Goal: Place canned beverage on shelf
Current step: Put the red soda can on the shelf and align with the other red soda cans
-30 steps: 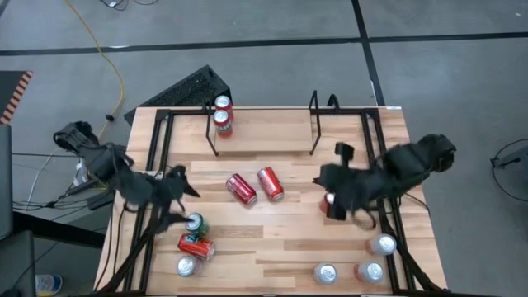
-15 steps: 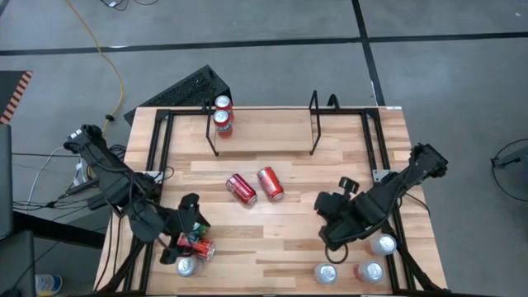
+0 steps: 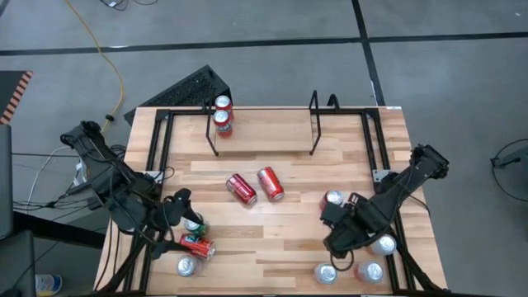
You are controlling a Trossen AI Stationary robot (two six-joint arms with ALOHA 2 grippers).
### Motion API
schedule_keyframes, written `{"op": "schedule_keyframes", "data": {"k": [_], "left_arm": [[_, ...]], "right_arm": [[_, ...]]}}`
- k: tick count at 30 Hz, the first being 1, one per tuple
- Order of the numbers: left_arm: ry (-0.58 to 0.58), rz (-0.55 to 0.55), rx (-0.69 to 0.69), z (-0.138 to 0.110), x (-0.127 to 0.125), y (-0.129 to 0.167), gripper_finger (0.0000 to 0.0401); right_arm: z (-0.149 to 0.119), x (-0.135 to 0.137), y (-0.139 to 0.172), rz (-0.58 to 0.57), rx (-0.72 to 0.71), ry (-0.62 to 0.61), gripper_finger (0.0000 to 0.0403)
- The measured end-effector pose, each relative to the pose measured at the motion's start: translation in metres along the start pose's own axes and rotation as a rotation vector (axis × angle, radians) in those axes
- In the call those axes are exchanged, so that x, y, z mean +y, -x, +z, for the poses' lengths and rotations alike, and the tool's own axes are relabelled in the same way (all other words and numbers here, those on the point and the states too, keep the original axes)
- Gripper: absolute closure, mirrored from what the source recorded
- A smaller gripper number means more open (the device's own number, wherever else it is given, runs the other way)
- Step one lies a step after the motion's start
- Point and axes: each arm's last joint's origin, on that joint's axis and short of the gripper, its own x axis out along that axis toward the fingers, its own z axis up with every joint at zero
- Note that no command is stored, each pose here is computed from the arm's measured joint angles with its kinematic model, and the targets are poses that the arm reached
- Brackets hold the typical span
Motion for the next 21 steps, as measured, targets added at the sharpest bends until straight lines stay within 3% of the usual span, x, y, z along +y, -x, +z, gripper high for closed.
{"op": "schedule_keyframes", "data": {"k": [5, 11, 16, 21], "left_arm": [[0.039, 0.046, 0.013, -0.002, 0.007, 0.011, 0.006], [0.115, 0.132, 0.051, -0.009, 0.012, 0.013, 0.006], [0.191, 0.183, 0.037, -0.01, 0.013, 0.01, 0.006], [0.242, 0.191, 0.026, -0.01, 0.013, 0.009, 0.006]], "right_arm": [[0.004, 0.011, 0.001, 0.072, -0.136, 0.009, 0.0145], [0.029, 0.021, 0.005, 0.143, -0.403, 0.085, 0.0145], [0.056, 0.016, 0.007, 0.113, -0.553, 0.082, 0.0145], [0.084, -0.002, 0.003, 0.054, -0.573, -0.015, 0.0145]]}}
